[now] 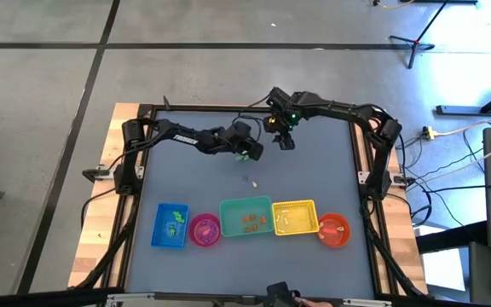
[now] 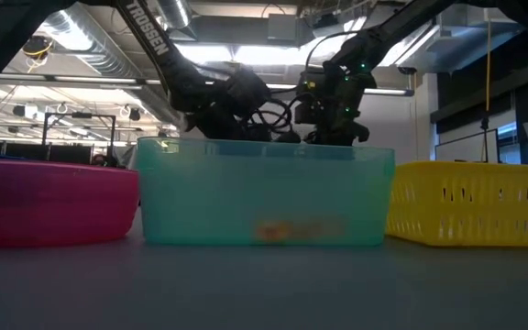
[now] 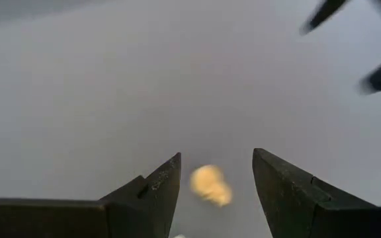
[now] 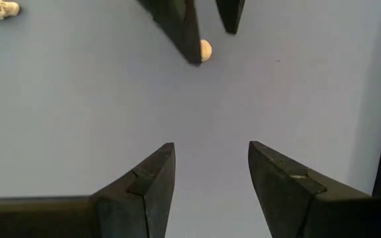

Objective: Sort Halloween decoration
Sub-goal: Put the white skull toy into the orange bin

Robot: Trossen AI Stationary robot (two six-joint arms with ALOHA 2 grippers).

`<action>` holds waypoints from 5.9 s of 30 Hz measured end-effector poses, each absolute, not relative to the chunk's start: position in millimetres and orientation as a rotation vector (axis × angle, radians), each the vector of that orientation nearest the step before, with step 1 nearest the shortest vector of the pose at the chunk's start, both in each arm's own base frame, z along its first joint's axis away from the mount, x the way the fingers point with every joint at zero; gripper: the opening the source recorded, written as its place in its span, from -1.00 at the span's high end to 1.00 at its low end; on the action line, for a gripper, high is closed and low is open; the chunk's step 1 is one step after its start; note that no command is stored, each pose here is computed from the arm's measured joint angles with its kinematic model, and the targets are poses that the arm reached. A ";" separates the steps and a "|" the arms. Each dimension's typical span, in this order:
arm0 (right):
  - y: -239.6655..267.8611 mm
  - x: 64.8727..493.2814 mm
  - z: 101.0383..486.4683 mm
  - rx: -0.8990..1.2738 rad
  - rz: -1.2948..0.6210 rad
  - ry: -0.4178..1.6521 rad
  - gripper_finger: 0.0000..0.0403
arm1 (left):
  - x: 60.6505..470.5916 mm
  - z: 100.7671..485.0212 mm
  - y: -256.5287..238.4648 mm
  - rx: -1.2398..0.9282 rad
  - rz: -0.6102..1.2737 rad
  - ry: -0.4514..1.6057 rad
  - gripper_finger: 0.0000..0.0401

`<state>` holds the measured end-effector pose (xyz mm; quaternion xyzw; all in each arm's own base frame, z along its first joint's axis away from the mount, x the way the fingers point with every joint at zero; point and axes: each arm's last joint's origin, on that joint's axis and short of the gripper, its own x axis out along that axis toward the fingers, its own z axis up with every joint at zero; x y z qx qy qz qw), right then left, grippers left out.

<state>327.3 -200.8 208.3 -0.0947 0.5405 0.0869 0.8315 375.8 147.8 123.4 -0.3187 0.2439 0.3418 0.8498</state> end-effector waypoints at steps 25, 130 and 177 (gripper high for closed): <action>-202.1 329.4 209.1 -0.215 0.174 1.125 0.06 | 382.4 92.4 133.1 -0.540 0.854 0.553 0.14; -79.8 304.7 142.0 -0.323 0.306 1.395 0.37 | 265.1 303.7 -25.3 -0.117 0.680 0.567 0.14; -68.3 304.6 204.6 -0.022 0.435 1.584 0.56 | 265.2 303.7 -25.4 -0.119 0.676 0.568 0.14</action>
